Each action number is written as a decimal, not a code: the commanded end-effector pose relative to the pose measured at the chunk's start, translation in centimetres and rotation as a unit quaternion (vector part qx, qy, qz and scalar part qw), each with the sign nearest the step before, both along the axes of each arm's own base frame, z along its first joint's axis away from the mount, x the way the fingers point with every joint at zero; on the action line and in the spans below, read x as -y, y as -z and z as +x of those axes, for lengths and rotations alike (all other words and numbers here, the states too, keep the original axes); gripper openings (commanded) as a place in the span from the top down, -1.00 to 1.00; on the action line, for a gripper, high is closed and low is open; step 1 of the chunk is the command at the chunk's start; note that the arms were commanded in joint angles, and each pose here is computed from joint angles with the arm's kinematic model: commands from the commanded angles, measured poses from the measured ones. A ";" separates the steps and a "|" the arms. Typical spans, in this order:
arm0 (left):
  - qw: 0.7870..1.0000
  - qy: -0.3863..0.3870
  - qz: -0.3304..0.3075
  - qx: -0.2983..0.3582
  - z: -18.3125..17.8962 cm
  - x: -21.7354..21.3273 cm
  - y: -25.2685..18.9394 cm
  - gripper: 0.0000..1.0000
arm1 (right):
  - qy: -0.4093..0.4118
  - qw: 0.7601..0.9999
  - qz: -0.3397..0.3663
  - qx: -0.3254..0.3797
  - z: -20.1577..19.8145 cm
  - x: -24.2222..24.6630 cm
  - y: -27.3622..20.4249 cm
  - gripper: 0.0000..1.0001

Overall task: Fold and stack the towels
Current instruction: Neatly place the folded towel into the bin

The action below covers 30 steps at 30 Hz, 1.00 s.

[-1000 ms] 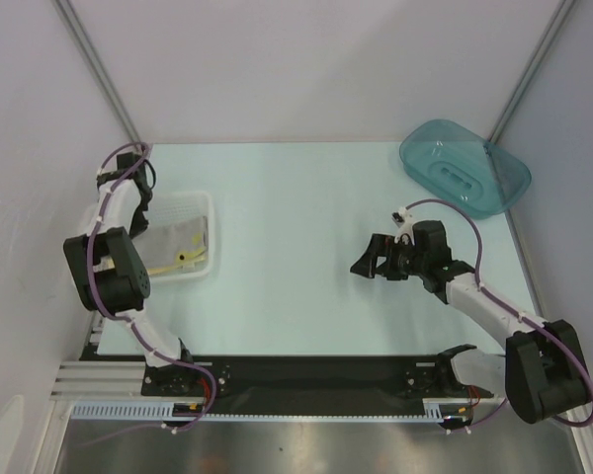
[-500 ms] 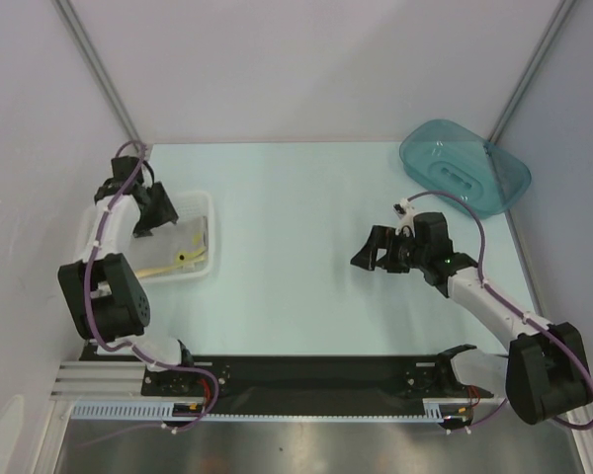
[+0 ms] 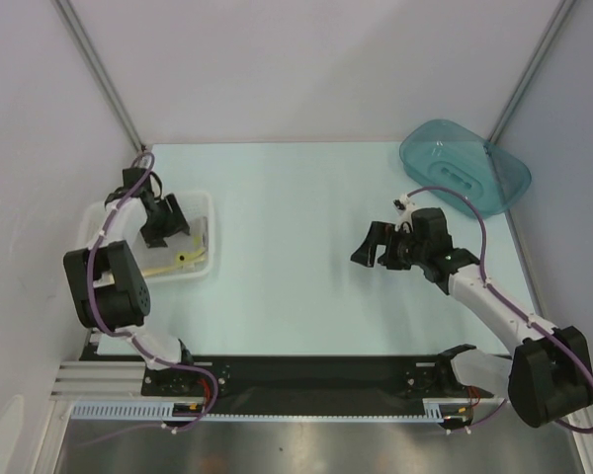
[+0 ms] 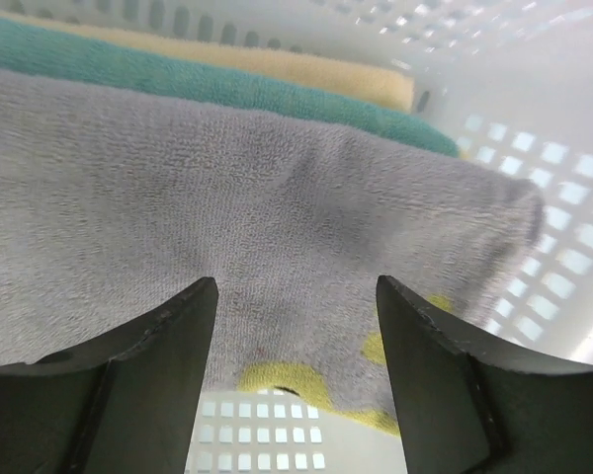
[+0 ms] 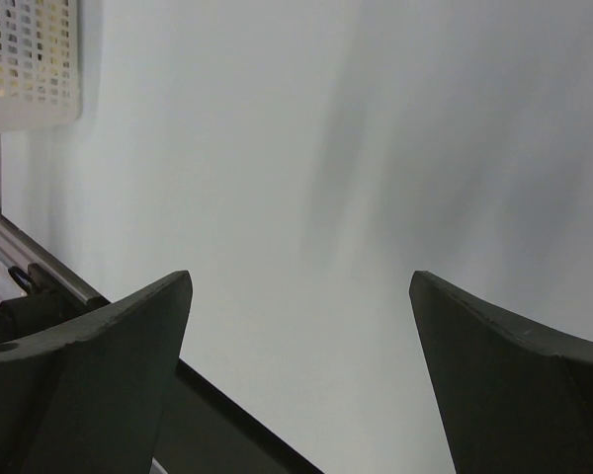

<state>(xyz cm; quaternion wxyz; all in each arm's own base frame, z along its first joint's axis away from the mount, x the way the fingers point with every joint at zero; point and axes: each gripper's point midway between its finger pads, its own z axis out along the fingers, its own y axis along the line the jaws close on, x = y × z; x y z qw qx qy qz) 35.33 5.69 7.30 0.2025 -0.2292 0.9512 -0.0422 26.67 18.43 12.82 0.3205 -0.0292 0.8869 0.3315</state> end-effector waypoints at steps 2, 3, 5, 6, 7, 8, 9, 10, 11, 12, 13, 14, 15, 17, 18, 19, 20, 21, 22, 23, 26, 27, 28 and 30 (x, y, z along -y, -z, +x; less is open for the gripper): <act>0.994 0.009 0.029 0.102 2.7 0.1 -7.7 -0.44 | 0.007 0.999 -0.009 0.038 0.9 -0.2 -3.2 -1.00; 0.993 0.015 0.029 0.113 2.9 0.7 -8.5 -0.45 | 0.011 0.999 -0.013 0.042 1.0 0.0 -3.4 -0.99; 0.988 0.059 0.025 0.143 3.2 3.6 -10.6 -0.46 | 0.010 0.999 -0.018 0.047 0.8 -0.1 -4.0 -1.00; 0.984 0.079 0.019 0.159 3.4 5.0 -11.5 -0.47 | 0.020 0.998 -0.025 0.050 1.0 0.3 -4.3 -0.99; 0.975 0.127 0.008 0.185 3.2 8.3 -13.0 -0.48 | 0.029 0.998 -0.030 0.048 1.0 0.5 -4.8 -0.99; 0.966 0.161 -0.001 0.203 2.8 10.6 -13.9 -0.49 | 0.052 0.996 -0.036 0.058 1.3 1.2 -5.6 -0.99; 0.952 0.201 -0.016 0.231 2.7 13.2 -15.2 -0.53 | 0.065 0.995 -0.040 0.061 1.5 1.6 -6.0 -0.99; 0.935 0.253 -0.023 0.248 1.7 16.8 -16.2 -0.71 | 0.078 0.994 -0.048 0.058 1.3 2.2 -6.2 -1.00; 0.921 0.273 -0.028 0.278 0.5 18.4 -18.0 -0.99 | 0.106 0.990 -0.053 0.074 1.7 3.1 -7.7 -1.00; 0.899 0.301 -0.043 0.315 0.2 20.5 -19.6 -1.00 | 0.116 0.989 -0.057 0.077 1.6 3.5 -8.1 -0.99; 0.872 0.348 -0.073 0.336 -1.7 23.8 -20.8 -1.00 | 0.128 0.987 -0.064 0.074 1.3 4.0 -8.3 -0.99; 0.858 0.359 -0.087 0.356 -3.1 24.9 -21.7 -1.00 | 0.145 0.984 -0.068 0.082 1.5 4.7 -8.9 -1.00; 0.836 0.372 -0.101 0.391 -3.6 26.2 -23.4 -1.00 | 0.152 0.982 -0.065 0.091 1.1 5.0 -9.5 -0.99; 0.808 0.404 -0.131 0.409 -6.1 28.5 -24.3 -1.00 | 0.182 0.976 -0.075 0.097 1.0 6.3 -9.9 -0.99; 0.796 0.411 -0.140 0.422 -6.6 29.2 -24.9 -1.00 | 0.191 0.974 -0.067 0.104 0.7 6.5 -10.5 -0.99; 0.785 0.426 -0.155 0.422 -7.6 30.2 -24.9 -1.00 | 0.193 0.973 -0.063 0.109 0.5 6.6 -10.8 -0.99; 0.775 0.439 -0.167 0.422 -8.6 31.0 -24.5 -0.99 | 0.197 0.972 -0.056 0.116 0.3 6.7 -11.4 -0.99; 0.778 0.436 -0.164 0.421 -8.5 30.9 -24.1 -0.99 | 0.198 0.971 -0.056 0.117 0.4 6.8 -11.4 -0.99; 0.773 0.443 -0.167 0.422 -9.1 31.4 -23.9 -0.99 | 0.200 0.970 -0.049 0.128 0.2 6.8 -12.1 -0.99; 0.779 0.441 -0.161 0.415 -9.2 31.4 -22.6 -0.99 | 0.202 0.969 -0.048 0.133 0.1 7.0 -12.4 -1.00; 0.780 0.433 -0.169 0.418 -9.6 31.7 -21.8 -1.00 | 0.205 0.966 -0.046 0.150 -0.1 7.3 -13.3 -0.99; 0.780 0.431 -0.177 0.418 -9.8 31.8 -21.8 -1.00 | 0.204 0.966 -0.046 0.155 -0.1 7.4 -13.5 -0.99; 0.778 0.431 -0.179 0.420 -10.0 31.9 -21.8 -1.00 | 0.201 0.964 -0.047 0.166 -0.2 7.4 -14.0 -0.99; 0.781 0.425 -0.173 0.424 -9.9 31.8 -21.6 -1.00 | 0.203 0.962 -0.047 0.176 -0.2 7.6 -14.3 -1.00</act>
